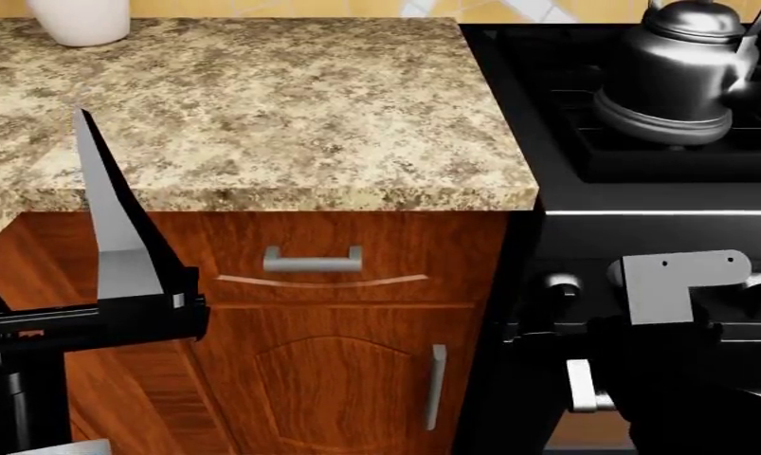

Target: Pick the kettle from the counter and place it on a stove burner. Then turn the burner on.

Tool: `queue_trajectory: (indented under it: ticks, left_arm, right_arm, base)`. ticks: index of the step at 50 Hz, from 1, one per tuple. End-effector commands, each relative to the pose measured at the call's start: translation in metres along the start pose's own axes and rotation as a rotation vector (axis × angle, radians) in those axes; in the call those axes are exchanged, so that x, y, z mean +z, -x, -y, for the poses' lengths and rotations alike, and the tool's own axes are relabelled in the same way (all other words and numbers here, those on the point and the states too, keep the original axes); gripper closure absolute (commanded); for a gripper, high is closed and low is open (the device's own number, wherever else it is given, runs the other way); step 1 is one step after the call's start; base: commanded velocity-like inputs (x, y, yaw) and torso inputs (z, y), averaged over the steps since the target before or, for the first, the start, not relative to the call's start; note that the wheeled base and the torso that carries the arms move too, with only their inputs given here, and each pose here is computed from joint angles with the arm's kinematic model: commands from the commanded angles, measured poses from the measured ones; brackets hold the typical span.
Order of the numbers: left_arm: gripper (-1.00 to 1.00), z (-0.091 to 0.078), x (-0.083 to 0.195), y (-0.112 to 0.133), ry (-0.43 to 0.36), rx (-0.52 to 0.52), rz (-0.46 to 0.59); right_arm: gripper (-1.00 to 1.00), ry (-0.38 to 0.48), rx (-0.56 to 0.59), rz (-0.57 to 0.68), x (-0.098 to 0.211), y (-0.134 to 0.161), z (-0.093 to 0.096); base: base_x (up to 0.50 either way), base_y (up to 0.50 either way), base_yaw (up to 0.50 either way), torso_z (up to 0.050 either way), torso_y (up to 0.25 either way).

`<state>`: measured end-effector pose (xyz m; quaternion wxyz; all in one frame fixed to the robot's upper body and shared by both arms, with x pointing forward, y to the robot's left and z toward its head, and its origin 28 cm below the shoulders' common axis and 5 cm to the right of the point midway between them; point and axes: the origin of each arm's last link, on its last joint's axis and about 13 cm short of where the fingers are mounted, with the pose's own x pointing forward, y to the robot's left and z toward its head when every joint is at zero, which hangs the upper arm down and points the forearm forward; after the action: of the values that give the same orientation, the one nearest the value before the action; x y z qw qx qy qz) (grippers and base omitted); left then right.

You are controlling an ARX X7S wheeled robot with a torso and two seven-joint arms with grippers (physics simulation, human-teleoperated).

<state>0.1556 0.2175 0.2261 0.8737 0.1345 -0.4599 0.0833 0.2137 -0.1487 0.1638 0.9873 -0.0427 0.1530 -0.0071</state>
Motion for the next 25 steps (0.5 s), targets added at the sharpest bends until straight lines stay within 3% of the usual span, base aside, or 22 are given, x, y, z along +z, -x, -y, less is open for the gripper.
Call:
queue_trajectory:
  ticks: [1,25]
  left_arm:
    - [-1.00,0.0018,0.0007,0.0030,0.020,0.022,-0.021]
    - [-1.00,0.0017,0.0006,0.0036,0.021,0.021,-0.023]
  right_arm:
    - [-1.00,-0.006,-0.010,-0.022,-0.0030,-0.0063,0.0030]
    - [-1.00,-0.015,-0.024,-0.049,-0.0064,-0.0130,0.0055]
  base:
    - [0.00,0.00,0.00,-0.012,0.000]
    - [0.00,0.00,0.00,-0.004,0.000]
